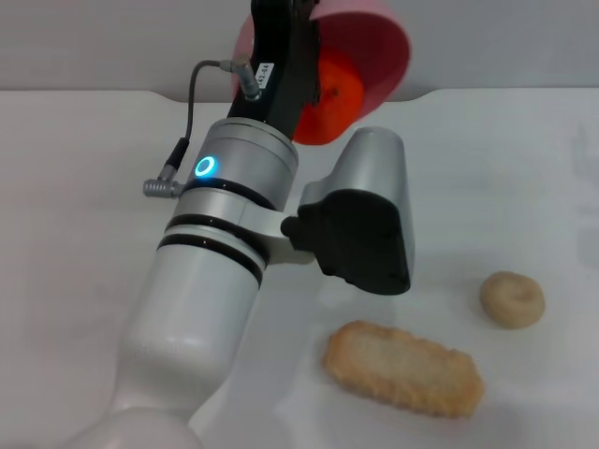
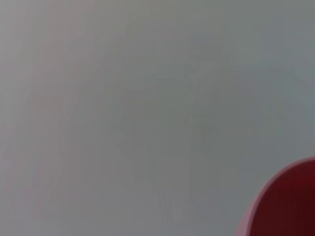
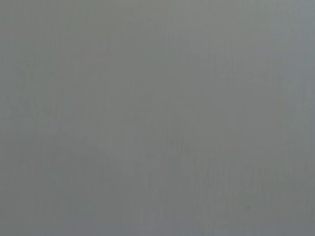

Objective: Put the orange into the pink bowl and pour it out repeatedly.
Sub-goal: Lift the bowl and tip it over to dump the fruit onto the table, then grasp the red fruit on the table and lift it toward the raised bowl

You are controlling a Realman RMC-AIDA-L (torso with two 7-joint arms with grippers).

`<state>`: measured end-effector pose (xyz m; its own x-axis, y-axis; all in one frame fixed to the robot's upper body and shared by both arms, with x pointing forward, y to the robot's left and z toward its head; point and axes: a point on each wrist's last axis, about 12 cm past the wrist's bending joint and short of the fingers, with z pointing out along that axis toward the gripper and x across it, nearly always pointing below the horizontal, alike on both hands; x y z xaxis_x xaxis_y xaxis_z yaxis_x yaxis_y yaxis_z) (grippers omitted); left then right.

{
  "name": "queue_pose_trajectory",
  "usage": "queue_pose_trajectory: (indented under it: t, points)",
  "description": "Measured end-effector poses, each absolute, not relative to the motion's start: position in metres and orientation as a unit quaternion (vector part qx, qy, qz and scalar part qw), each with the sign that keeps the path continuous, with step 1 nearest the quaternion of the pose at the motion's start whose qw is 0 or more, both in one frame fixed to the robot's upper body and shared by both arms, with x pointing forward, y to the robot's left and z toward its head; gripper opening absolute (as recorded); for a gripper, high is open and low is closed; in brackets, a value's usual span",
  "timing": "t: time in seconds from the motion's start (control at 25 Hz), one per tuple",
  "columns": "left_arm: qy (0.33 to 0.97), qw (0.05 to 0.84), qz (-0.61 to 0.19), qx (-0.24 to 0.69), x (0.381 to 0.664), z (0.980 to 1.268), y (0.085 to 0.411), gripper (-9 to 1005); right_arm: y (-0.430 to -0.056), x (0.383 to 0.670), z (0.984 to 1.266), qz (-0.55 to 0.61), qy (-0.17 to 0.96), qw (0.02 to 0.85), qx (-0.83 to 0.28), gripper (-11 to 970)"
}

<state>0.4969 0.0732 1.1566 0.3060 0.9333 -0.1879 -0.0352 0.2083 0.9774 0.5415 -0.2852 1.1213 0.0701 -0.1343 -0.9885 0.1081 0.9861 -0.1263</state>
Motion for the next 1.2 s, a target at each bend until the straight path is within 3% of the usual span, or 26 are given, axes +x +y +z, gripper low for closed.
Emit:
queue_pose_trajectory:
  t: [0.76, 1.2]
  points:
    - [0.409, 0.667, 0.402, 0.475, 0.484, 1.155, 0.074, 42, -0.285, 0.541, 1.124, -0.083, 0.674, 0.734, -0.008, 545]
    - [0.616, 0.664, 0.257, 0.336, 0.509, 1.196, 0.091, 42, -0.276, 0.546, 1.130, -0.059, 0.685, 0.726, -0.023, 544]
